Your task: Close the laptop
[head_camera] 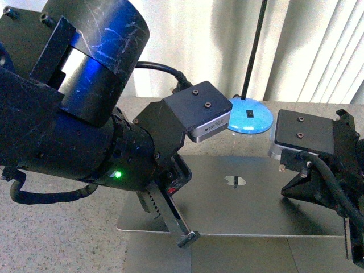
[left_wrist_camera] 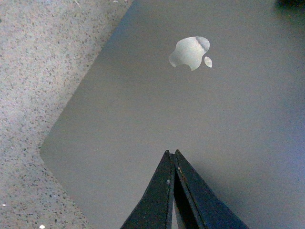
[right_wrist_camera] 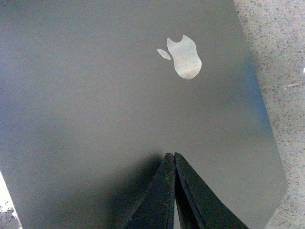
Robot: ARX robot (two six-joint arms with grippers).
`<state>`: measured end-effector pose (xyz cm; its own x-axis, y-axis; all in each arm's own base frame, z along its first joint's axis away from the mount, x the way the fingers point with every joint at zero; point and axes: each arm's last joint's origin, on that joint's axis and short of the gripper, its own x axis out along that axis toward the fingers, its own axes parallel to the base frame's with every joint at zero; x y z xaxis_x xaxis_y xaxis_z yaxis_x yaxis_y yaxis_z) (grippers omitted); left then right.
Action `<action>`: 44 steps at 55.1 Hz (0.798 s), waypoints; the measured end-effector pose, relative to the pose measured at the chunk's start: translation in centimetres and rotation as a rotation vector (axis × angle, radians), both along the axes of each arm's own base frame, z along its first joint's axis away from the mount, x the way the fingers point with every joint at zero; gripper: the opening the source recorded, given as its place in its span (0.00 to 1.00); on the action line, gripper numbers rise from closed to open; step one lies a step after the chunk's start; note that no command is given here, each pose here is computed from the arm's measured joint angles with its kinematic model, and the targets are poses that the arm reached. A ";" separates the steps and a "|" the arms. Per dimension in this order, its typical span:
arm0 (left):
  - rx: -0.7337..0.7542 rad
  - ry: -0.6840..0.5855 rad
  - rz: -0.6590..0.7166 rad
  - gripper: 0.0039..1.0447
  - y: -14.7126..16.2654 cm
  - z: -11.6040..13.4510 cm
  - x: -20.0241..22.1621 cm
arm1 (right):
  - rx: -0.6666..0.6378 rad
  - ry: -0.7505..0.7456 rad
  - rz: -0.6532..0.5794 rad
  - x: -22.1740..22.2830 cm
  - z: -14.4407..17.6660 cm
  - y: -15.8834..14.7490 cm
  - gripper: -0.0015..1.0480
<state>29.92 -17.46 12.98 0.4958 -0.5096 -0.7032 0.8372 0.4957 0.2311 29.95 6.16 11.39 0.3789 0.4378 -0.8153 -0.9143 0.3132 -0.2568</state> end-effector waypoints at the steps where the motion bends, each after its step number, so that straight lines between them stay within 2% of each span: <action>1: -0.001 0.001 -0.001 0.03 0.0 -0.1 0.0 | -0.001 0.004 -0.001 0.0 -0.2 0.0 0.03; 17: -0.029 0.044 0.006 0.03 0.1 -2.2 -0.6 | -0.010 0.049 -0.009 -0.5 -2.6 -0.2 0.03; 35: -0.063 0.137 0.041 0.03 0.9 -6.3 -1.6 | -0.028 0.091 -0.026 -0.8 -4.0 -0.4 0.03; 44: -0.092 0.142 0.058 0.03 1.3 -6.6 -1.3 | -0.033 0.093 -0.032 -0.8 -4.0 -0.3 0.03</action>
<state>28.58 -16.12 6.41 0.4251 -0.5486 -0.7200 0.8274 0.5580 0.0634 29.15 5.84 7.35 0.3147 0.3984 -0.8615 -0.9242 0.3356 -0.1824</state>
